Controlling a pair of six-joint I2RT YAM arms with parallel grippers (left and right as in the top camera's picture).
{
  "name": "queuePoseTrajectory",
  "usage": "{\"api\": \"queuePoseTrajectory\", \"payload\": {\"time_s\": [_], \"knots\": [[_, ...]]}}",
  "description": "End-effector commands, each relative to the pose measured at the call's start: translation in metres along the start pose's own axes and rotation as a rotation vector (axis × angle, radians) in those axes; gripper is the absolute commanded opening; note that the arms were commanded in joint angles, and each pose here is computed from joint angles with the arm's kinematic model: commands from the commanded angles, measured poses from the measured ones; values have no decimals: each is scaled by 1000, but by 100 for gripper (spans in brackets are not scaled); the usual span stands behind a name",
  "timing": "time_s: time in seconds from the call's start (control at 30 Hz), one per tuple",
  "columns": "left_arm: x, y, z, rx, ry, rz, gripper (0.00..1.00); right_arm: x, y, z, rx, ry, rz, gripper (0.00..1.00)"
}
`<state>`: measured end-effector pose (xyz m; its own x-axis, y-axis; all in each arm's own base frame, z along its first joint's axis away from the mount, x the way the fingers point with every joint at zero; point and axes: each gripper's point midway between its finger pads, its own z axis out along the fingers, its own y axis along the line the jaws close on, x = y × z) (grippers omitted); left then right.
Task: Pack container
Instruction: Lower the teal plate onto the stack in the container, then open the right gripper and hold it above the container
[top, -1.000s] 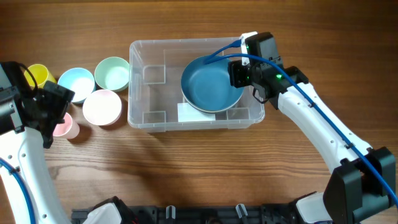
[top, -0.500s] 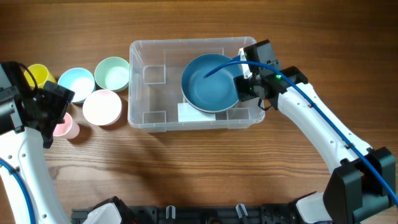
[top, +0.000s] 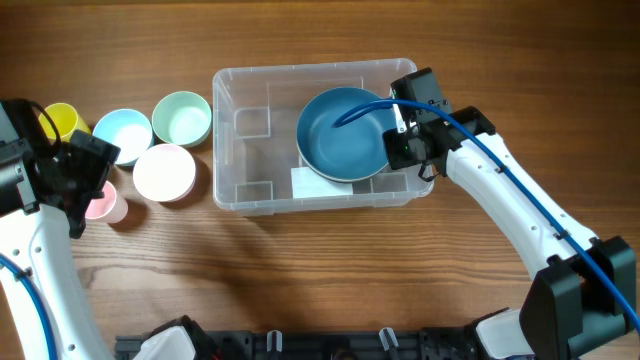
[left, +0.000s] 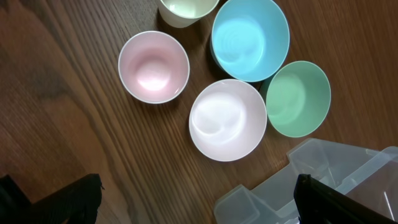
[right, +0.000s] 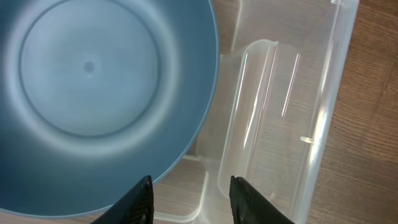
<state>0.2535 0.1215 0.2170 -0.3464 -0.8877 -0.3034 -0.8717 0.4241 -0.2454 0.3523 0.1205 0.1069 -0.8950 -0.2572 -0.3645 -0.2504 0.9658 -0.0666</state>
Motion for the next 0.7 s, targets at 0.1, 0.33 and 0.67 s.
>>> {"api": "queuePoseTrajectory", "payload": {"time_s": [0.1, 0.33, 0.67], "knots": [[-3, -2, -9, 25, -20, -19, 100, 0, -10, -4, 52, -1, 37, 19], [-3, -2, -9, 25, -20, -19, 100, 10, -11, -4, 56, 38, 64, 4], [-3, -2, -9, 25, -20, -19, 100, 24, -5, -13, 15, 82, 65, 4]]}}
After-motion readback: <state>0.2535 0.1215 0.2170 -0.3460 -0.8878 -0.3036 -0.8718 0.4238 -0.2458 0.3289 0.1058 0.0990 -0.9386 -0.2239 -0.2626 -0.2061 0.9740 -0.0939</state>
